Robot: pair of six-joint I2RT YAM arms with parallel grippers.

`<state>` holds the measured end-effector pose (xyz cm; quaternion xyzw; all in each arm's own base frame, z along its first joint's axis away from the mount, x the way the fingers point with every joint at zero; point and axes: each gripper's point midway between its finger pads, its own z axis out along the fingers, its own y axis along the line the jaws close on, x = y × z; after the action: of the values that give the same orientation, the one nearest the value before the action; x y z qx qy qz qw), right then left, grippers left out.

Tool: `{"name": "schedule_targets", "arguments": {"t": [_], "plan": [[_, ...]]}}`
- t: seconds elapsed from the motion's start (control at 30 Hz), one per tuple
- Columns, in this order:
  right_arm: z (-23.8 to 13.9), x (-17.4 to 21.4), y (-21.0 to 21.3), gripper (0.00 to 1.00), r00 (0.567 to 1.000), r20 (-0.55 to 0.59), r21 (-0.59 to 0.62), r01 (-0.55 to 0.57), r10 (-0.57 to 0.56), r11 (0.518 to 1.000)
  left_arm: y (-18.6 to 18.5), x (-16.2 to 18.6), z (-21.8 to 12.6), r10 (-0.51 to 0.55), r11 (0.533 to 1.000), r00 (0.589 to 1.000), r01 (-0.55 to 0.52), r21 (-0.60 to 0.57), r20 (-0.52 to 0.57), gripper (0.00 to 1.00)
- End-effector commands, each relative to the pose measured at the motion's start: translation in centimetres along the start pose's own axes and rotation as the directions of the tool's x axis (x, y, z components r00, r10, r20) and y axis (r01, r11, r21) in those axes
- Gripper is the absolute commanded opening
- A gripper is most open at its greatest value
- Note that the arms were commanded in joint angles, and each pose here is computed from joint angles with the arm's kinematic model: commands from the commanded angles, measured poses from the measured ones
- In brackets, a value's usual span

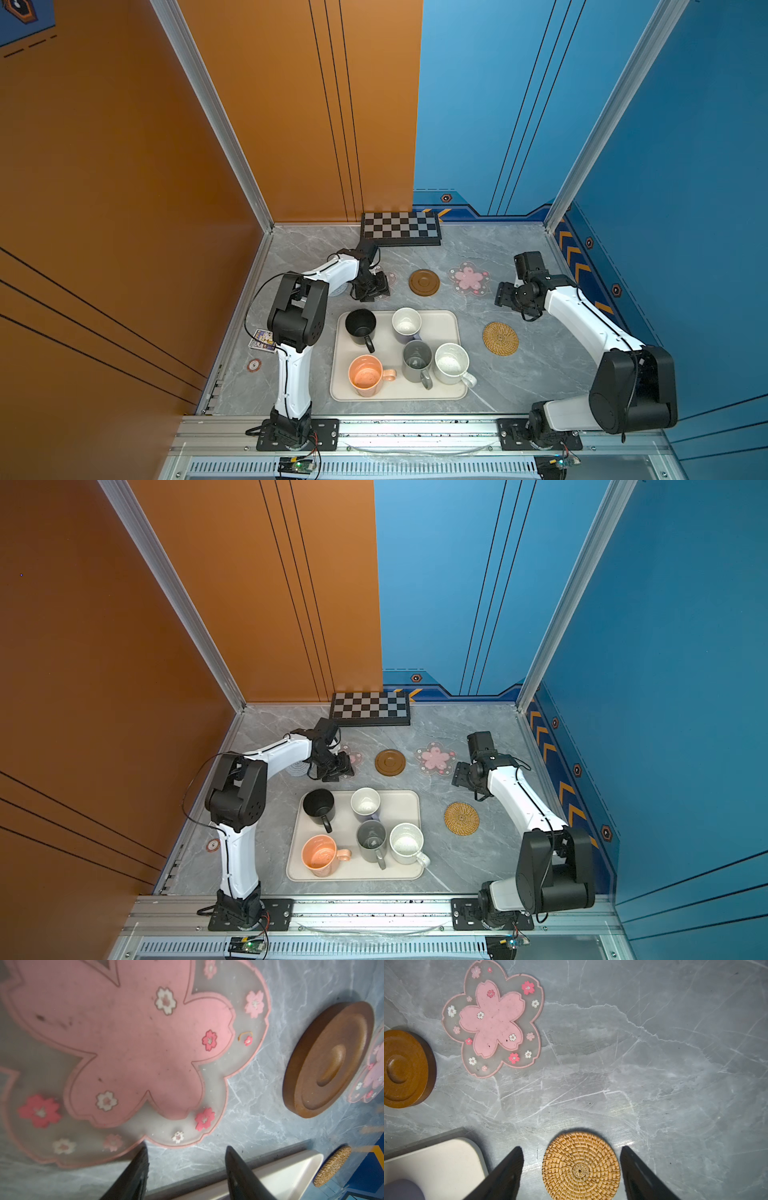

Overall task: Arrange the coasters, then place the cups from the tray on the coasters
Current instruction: 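Lower the right gripper toward the rattan coaster while the left gripper rises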

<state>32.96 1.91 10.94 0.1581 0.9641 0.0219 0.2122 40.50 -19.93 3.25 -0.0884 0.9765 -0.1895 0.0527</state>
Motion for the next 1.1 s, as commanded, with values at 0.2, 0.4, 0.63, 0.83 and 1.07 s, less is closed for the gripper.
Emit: {"name": "schedule_targets", "arguments": {"t": [0.2, 0.4, 0.63, 0.83, 1.07], "plan": [[0.0, 0.4, -0.3, 0.76, 1.000, -0.007, -0.003, -0.026, 0.026, 1.000, 0.1, 1.1, 2.0, -0.009, 1.000, 0.997, 0.009, 0.001, -0.076, 0.60], [0.1, 0.6, -0.4, 0.76, 1.000, -0.011, 0.000, -0.025, 0.025, 1.000, -0.1, 1.3, 2.1, -0.008, 1.000, 0.997, 0.008, 0.001, -0.080, 0.60], [0.0, 0.7, -0.5, 0.76, 1.000, -0.009, -0.002, -0.021, 0.021, 1.000, -0.7, 1.3, 0.8, -0.002, 1.000, 0.998, 0.003, 0.024, -0.061, 0.60], [0.0, 0.6, -0.4, 0.76, 0.999, -0.011, -0.015, -0.031, 0.031, 0.999, -3.2, 0.3, -3.5, 0.045, 0.995, 0.999, -0.046, 0.089, 0.018, 0.60], [-0.5, 0.7, 0.0, 0.76, 0.999, -0.013, -0.041, -0.035, 0.034, 0.999, -4.2, -0.5, -8.5, 0.094, 0.991, 0.991, -0.102, 0.092, 0.092, 0.60]]}}
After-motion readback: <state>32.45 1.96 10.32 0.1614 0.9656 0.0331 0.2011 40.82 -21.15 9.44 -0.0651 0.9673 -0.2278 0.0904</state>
